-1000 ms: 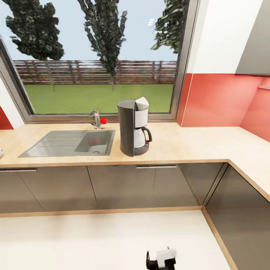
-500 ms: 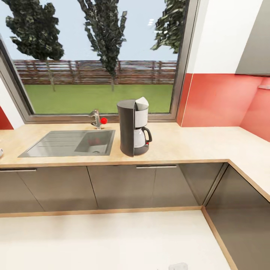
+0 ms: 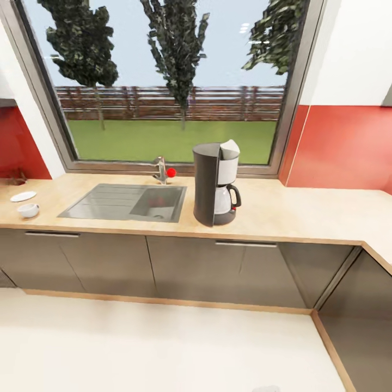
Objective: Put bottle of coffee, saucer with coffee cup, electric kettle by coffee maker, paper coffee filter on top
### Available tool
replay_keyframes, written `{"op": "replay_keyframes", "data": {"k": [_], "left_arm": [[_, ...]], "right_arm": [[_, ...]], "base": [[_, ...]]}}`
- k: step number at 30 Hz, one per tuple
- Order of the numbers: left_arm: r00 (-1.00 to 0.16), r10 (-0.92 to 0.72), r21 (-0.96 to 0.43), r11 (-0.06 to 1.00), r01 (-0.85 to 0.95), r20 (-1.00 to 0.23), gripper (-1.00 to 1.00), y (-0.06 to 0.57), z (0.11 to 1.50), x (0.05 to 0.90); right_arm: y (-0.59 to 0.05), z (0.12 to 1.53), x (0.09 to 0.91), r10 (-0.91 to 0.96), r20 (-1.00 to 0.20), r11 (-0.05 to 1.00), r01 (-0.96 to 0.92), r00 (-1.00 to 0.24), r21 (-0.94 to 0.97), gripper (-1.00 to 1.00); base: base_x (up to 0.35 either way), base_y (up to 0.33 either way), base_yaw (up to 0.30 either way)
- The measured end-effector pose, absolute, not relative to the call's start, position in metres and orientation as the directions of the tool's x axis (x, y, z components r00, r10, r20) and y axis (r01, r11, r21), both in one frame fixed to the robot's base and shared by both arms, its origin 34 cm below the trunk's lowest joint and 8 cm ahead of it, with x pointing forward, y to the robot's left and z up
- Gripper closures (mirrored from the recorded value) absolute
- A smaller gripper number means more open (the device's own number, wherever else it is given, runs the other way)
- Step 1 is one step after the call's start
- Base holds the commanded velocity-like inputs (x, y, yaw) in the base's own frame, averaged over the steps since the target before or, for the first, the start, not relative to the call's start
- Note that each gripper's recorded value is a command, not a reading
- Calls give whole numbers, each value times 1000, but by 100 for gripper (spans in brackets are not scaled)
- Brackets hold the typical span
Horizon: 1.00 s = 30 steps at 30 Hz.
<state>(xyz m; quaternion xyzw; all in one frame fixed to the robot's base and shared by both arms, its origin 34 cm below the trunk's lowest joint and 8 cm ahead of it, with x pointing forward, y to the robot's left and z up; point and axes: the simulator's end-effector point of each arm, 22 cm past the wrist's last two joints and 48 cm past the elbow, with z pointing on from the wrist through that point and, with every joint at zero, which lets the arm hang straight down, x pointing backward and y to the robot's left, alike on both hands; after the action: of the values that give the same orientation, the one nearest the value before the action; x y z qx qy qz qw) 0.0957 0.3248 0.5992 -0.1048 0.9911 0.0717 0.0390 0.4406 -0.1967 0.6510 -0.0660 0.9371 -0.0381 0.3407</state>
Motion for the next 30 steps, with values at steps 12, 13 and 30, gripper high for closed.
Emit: {"op": "replay_keyframes", "data": {"k": [12,13,30], "left_arm": [[-976,-201,136,968,-211,-84,-100,325,600,92],[-976,-201,136,968,-211,-83,-100,324,599,92],[-976,-207,133,967,-215,-72,-100,319,599,87]], "right_arm": [[-201,647,437,-154,-624,987,-98,-766,-123,-100],[-201,647,437,-154,-623,987,-98,-767,-123,-100],[-203,644,433,-157,-614,987,-99,-774,-126,-100]], "base": [[0,0,275],[29,7,275],[271,180,275]]}}
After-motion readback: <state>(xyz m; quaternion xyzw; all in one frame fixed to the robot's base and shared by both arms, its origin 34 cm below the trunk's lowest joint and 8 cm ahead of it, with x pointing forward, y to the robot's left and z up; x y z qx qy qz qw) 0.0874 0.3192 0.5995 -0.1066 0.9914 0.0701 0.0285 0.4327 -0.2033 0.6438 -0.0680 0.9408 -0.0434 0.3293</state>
